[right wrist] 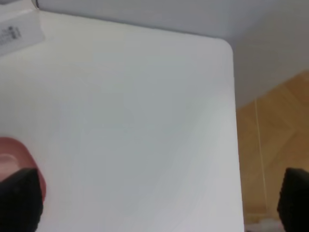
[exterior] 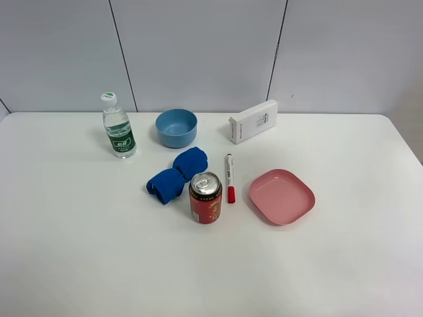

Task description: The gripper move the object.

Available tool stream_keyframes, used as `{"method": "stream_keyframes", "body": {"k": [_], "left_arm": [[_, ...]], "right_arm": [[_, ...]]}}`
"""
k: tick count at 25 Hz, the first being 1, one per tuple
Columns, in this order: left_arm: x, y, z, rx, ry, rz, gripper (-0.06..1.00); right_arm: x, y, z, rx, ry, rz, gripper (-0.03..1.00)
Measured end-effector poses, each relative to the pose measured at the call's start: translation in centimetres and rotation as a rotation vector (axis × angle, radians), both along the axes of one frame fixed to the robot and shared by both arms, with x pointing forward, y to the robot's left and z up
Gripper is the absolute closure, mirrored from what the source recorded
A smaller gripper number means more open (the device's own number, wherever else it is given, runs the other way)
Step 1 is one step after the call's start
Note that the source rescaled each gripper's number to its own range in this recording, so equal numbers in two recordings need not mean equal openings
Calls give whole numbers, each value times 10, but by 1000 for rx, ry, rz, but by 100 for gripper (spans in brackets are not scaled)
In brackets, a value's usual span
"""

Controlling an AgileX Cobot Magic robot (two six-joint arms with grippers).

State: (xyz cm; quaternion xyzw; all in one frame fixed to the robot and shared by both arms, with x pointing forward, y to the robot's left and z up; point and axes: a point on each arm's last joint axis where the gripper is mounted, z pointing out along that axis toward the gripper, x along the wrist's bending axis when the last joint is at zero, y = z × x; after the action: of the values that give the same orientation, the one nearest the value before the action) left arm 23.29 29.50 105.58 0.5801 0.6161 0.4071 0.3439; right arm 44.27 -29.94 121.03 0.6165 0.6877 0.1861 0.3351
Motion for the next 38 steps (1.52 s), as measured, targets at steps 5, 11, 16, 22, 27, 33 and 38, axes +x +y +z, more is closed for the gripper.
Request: {"method": "stream_keyframes", "body": {"k": [5, 11, 16, 22, 27, 33, 38], "left_arm": [[0, 0, 0, 0, 0, 0, -6], [0, 0, 0, 0, 0, 0, -6], [0, 0, 0, 0, 0, 0, -6], [0, 0, 0, 0, 0, 0, -6], [0, 0, 0, 0, 0, 0, -6], [0, 0, 0, 0, 0, 0, -6], [0, 0, 0, 0, 0, 0, -6]], "right_arm": [[-50, -4, -21, 55, -9, -30, -2], [-117, -3, -76, 151, -34, -19, -2], [-170, -7, -120, 165, -173, -3, -2], [-199, -10, -149, 176, -276, 6, -2], [-202, -7, -160, 215, -285, 24, -2], [-207, -6, -161, 227, -330, 34, -2], [-207, -6, -161, 228, -332, 34, 0]]}}
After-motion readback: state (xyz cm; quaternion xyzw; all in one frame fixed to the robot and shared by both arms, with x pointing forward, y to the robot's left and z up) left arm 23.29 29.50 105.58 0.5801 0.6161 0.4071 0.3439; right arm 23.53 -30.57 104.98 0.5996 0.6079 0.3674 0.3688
